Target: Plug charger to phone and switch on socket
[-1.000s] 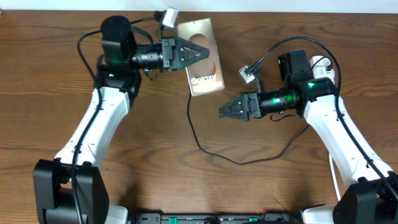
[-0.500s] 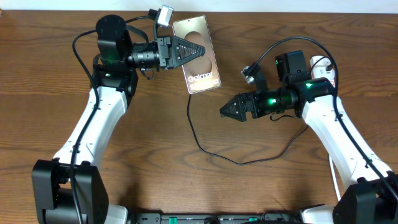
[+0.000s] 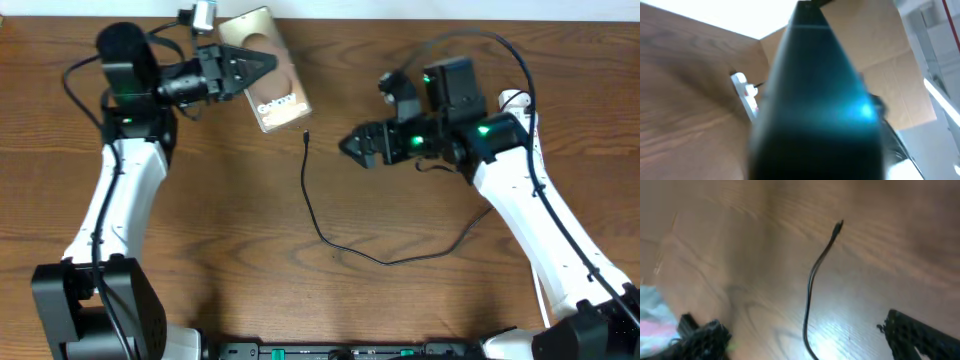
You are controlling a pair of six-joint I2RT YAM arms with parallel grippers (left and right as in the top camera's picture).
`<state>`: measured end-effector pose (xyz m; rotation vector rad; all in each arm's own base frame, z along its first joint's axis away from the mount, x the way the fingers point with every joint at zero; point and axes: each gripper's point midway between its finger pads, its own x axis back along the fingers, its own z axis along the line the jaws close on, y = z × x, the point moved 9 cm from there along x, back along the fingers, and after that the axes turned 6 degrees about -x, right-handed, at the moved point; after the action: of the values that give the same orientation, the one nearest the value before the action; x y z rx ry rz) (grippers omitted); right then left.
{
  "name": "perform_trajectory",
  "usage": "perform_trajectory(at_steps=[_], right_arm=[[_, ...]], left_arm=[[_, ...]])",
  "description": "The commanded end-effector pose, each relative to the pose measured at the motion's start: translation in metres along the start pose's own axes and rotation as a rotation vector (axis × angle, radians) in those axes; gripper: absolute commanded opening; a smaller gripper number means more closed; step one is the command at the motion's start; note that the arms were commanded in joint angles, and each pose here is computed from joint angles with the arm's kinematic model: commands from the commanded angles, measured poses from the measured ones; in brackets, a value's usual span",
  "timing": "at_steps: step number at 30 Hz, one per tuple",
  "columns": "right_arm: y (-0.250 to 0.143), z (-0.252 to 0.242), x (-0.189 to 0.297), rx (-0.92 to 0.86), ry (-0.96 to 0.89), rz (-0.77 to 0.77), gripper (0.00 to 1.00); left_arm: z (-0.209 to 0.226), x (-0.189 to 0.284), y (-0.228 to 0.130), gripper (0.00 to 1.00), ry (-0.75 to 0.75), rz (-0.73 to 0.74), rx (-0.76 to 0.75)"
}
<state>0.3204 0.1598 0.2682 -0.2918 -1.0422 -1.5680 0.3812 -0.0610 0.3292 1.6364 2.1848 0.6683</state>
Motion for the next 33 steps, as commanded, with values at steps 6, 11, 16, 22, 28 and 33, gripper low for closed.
perform_trajectory(at_steps=[6, 11, 16, 22, 28, 33], right_arm=[[0.080, 0.067, -0.008, 0.108, -0.296, -0.046, 0.99], [0.110, 0.044, -0.043, -0.092, -0.452, -0.117, 0.97], [0.109, 0.026, -0.078, -0.149, -0.482, -0.092, 0.41], [0.075, 0.002, -0.155, -0.186, -0.547, 0.084, 0.24], [0.028, 0.001, -0.225, -0.153, -0.543, 0.264, 0.53], [0.001, 0.001, -0.255, -0.121, -0.571, 0.336, 0.38]], left_arm=[[-0.001, 0.033, 0.012, 0.08, 0.028, -0.045, -0.014], [-0.001, 0.033, 0.012, 0.08, 0.023, -0.038, -0.014], [-0.001, 0.033, 0.012, 0.07, 0.023, -0.039, -0.015], [0.001, 0.042, 0.014, 0.07, 0.036, -0.058, -0.014], [0.001, 0.042, 0.014, 0.07, 0.037, -0.059, -0.014], [0.001, 0.042, 0.014, 0.07, 0.037, -0.059, -0.014]])
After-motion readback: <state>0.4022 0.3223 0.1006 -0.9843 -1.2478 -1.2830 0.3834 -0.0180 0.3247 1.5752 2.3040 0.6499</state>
